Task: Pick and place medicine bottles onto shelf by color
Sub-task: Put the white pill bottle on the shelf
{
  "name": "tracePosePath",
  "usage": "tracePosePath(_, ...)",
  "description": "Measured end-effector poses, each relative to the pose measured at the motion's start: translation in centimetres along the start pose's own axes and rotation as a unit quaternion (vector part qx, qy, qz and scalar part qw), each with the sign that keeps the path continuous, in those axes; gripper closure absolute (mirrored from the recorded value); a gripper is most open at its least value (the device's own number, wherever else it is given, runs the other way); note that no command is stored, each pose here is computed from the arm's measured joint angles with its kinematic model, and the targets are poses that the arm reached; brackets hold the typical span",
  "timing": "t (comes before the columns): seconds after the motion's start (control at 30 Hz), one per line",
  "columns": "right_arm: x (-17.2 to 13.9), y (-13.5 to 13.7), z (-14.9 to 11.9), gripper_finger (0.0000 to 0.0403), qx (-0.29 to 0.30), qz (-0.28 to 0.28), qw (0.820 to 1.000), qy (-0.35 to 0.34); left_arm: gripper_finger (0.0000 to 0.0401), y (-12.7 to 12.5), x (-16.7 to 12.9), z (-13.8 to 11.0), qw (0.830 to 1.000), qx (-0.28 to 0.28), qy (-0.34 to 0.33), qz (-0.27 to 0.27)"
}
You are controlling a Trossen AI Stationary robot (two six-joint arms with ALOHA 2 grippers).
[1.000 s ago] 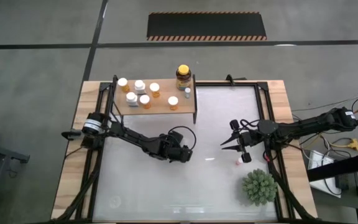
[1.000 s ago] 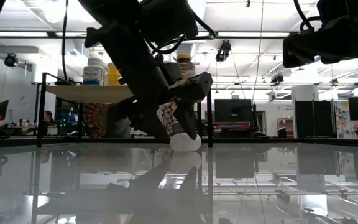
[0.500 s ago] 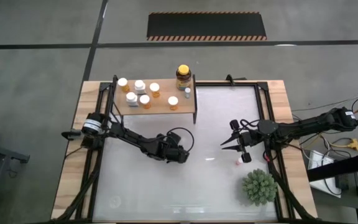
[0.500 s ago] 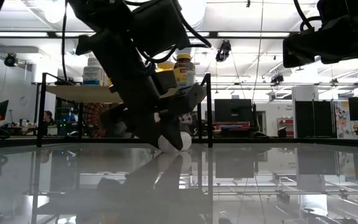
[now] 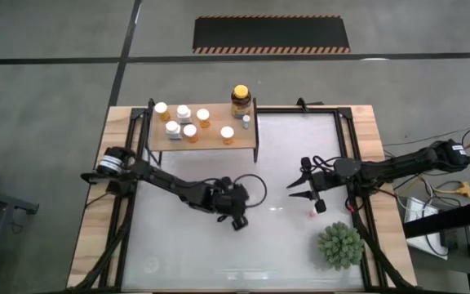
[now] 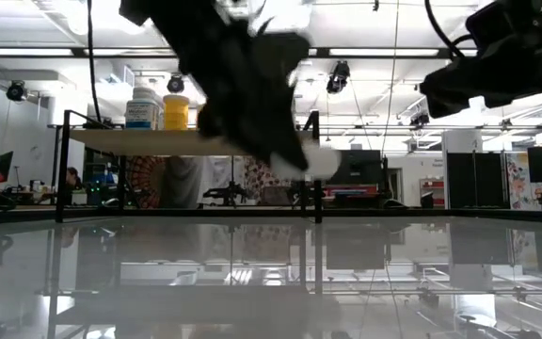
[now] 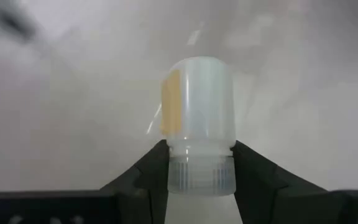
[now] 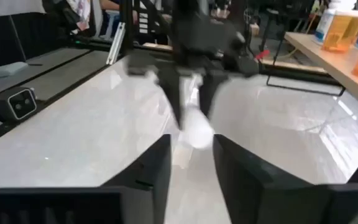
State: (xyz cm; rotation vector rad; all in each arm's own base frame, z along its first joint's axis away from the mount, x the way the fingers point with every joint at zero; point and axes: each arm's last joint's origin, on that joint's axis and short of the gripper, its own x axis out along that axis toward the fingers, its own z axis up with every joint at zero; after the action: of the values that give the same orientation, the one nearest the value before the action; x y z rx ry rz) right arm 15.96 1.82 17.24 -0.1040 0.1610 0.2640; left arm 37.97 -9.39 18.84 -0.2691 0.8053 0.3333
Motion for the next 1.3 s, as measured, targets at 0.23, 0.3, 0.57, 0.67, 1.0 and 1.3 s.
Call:
tracePosePath(0.23, 2.2, -0.7, 2.2, 0.0199, 0.001, -0.011, 1.0, -0.008, 0.0283, -1.3, -3.6, 2.6, 0.99, 0.123, -0.053, -0.044)
tracePosePath(0.3, 3.2, -1.0, 3.4, 0.0178, -0.007, -0.011, 1.0, -0.011, 0.0282, -1.1, -4.4, 3.2, 0.987, 0.137, -0.065, -0.045)
tracePosePath(0.57, 7.5, -2.1, 6.2, 0.0145, -0.001, -0.008, 1.0, -0.002, 0.0281, 0.1, -7.9, 4.5, 0.979, 0.181, -0.095, -0.02)
tracePosePath(0.67, 8.9, -2.4, 6.6, 0.0148, 0.0, -0.008, 1.0, 0.004, 0.0281, 0.6, -9.1, 4.8, 0.976, 0.19, -0.101, -0.007)
tracePosePath(1.0, 11.9, -3.1, 8.0, 0.0173, -0.005, -0.009, 1.0, 0.003, 0.0281, 1.8, -11.2, 5.7, 0.971, 0.206, -0.121, -0.001)
tracePosePath(1.3, 11.8, -3.3, 8.4, 0.0177, -0.016, -0.037, 0.999, -0.005, 0.028, 2.3, -11.0, 5.6, 0.969, 0.22, -0.108, 0.01)
